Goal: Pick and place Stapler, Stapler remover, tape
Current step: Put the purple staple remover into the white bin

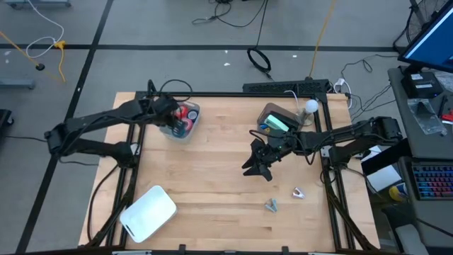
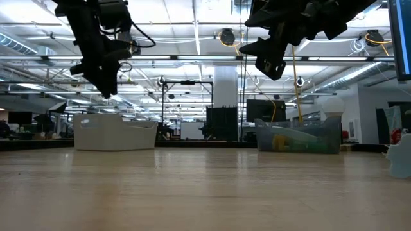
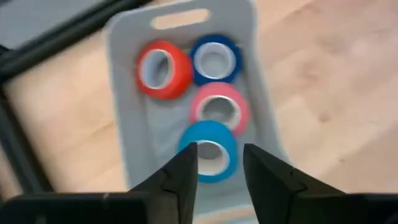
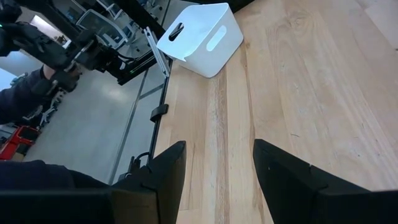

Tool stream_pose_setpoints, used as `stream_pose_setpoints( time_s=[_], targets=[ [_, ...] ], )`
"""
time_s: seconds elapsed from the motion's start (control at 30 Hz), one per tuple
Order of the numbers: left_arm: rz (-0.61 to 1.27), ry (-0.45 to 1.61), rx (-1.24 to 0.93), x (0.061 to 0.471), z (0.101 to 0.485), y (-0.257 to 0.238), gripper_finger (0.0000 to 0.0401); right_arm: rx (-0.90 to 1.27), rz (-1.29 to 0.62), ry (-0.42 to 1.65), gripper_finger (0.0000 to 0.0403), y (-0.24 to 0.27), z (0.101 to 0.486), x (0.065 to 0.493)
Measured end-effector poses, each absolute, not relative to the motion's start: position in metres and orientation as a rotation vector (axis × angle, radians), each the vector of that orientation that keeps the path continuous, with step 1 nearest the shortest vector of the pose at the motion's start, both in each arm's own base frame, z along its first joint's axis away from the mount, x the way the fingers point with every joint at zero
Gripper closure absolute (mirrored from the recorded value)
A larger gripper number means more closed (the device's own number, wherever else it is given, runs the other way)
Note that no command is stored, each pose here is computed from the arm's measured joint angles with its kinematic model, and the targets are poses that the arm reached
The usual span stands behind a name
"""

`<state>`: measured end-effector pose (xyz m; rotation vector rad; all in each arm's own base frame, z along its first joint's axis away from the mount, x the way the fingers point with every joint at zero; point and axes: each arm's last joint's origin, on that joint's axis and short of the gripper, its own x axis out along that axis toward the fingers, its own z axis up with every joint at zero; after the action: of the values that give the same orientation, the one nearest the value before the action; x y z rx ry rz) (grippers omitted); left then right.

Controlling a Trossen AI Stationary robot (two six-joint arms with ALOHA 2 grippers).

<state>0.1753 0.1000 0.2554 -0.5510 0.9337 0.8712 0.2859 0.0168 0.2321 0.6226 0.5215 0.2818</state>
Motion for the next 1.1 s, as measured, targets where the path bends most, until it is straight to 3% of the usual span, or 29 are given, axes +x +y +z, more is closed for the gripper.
stream_pose_setpoints(
  time_s=[0.27,0.47,0.7,0.87,1.1],
  targets=[
    [0.531,0.802,-0.574,0.196,0.271,0.064,0.0307,0.673,0.306,0.609,0.022,0.018,0.228,0.281],
    [0.291,0.501,-0.468,0.214,0.302,0.033,0.0308,0.877,0.307,1.044,0.022,0.026,0.208,0.25],
    [0.126,0.293,-0.348,0.223,0.324,0.011,0.0309,0.983,0.104,1.459,0.022,0.037,0.21,0.195],
    [0.091,0.293,-0.33,0.226,0.323,0.004,0.0309,0.995,-0.058,1.527,0.022,0.042,0.223,0.167],
    [0.081,0.291,-0.334,0.226,0.324,0.002,0.0309,0.851,-0.109,1.451,0.022,0.053,0.231,0.153]
  ],
)
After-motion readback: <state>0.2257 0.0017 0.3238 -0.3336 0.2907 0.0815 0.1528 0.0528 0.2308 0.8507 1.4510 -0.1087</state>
